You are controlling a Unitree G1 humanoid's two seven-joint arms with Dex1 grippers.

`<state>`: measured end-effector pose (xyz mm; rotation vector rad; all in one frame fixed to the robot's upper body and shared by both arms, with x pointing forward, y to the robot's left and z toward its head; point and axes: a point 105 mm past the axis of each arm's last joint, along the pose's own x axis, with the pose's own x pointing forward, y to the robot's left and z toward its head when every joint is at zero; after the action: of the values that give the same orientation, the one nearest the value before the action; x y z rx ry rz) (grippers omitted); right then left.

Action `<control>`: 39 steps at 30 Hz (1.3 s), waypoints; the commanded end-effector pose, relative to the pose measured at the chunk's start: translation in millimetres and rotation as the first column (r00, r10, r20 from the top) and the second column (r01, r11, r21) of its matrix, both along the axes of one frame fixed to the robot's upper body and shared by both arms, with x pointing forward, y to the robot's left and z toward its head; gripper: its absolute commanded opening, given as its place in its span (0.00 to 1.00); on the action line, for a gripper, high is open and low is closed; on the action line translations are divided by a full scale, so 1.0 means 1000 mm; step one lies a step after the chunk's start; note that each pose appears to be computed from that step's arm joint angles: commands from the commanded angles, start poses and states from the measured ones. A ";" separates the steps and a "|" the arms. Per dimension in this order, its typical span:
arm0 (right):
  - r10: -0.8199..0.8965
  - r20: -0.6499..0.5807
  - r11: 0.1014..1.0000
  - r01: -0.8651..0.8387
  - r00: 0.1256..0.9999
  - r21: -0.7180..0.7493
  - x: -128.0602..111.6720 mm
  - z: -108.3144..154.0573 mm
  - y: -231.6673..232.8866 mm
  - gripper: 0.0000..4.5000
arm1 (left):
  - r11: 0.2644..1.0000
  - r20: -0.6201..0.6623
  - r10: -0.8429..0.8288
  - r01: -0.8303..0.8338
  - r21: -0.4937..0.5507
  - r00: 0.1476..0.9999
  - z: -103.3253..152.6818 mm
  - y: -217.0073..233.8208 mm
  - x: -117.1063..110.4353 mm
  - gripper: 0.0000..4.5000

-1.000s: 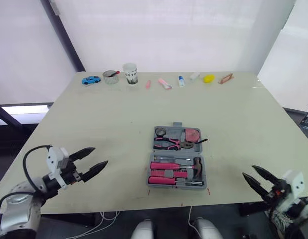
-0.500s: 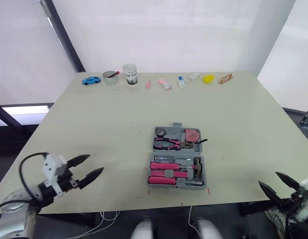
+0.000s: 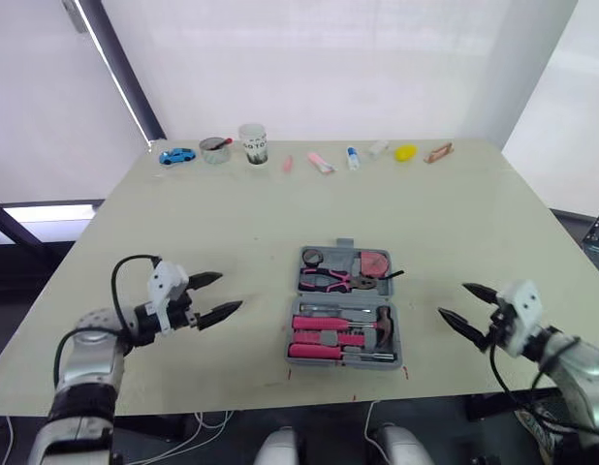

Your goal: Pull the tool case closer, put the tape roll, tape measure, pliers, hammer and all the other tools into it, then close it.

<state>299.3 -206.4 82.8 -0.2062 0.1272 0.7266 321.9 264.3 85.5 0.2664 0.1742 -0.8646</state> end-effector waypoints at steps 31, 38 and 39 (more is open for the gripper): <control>0.360 -0.114 0.880 -0.378 0.926 -0.289 0.042 -0.035 0.078 0.01 | 0.934 -0.214 -0.279 0.316 0.164 0.936 -0.031 -0.076 0.038 0.00; 0.374 -0.113 0.876 -0.390 0.921 -0.284 0.040 -0.035 0.082 0.01 | 0.931 -0.230 -0.291 0.331 0.156 0.929 -0.035 -0.084 0.038 0.00; 0.374 -0.112 0.876 -0.390 0.921 -0.285 0.040 -0.035 0.082 0.01 | 0.931 -0.230 -0.292 0.331 0.154 0.928 -0.035 -0.085 0.038 0.00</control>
<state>340.2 -132.7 39.1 -0.5096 0.3019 1.0805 358.1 182.5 48.6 0.3843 0.4248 -1.1902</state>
